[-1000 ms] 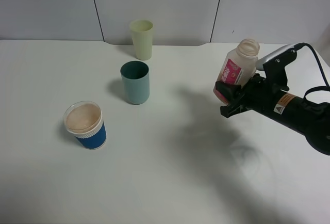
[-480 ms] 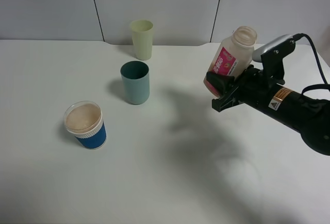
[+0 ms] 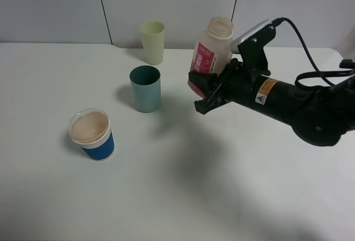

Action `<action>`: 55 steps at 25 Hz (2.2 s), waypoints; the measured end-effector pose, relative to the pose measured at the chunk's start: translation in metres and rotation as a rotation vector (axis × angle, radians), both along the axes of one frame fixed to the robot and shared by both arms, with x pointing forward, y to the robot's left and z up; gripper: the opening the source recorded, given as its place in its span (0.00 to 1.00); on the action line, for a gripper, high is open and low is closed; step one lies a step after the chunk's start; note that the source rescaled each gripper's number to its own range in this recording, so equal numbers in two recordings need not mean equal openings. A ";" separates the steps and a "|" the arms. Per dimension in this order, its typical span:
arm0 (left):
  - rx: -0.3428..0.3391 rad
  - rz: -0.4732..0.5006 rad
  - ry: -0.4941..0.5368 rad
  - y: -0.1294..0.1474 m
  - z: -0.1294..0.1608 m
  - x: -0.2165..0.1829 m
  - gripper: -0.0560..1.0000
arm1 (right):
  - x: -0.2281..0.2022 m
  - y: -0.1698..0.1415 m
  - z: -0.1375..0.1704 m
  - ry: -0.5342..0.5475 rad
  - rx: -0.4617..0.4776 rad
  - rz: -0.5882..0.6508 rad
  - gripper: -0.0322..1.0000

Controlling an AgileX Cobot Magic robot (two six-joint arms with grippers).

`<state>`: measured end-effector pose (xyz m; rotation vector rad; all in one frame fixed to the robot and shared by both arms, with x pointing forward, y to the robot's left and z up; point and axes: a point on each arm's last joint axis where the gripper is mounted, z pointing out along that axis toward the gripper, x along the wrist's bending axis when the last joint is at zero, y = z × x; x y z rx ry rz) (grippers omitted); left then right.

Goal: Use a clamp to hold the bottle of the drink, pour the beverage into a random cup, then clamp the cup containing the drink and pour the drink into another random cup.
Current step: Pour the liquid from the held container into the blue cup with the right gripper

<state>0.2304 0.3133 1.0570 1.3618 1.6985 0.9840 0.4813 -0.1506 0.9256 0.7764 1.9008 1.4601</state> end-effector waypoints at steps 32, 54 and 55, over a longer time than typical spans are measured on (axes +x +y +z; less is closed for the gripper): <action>0.000 0.000 0.001 0.000 0.000 0.000 0.89 | 0.030 0.060 0.042 0.060 -0.119 0.084 0.05; 0.000 0.000 0.001 0.000 0.000 0.000 0.89 | 0.034 0.095 0.072 -0.011 -0.216 0.231 0.05; 0.000 0.000 0.001 0.000 0.000 0.000 0.89 | 0.035 0.097 0.072 -0.014 -0.209 0.234 0.05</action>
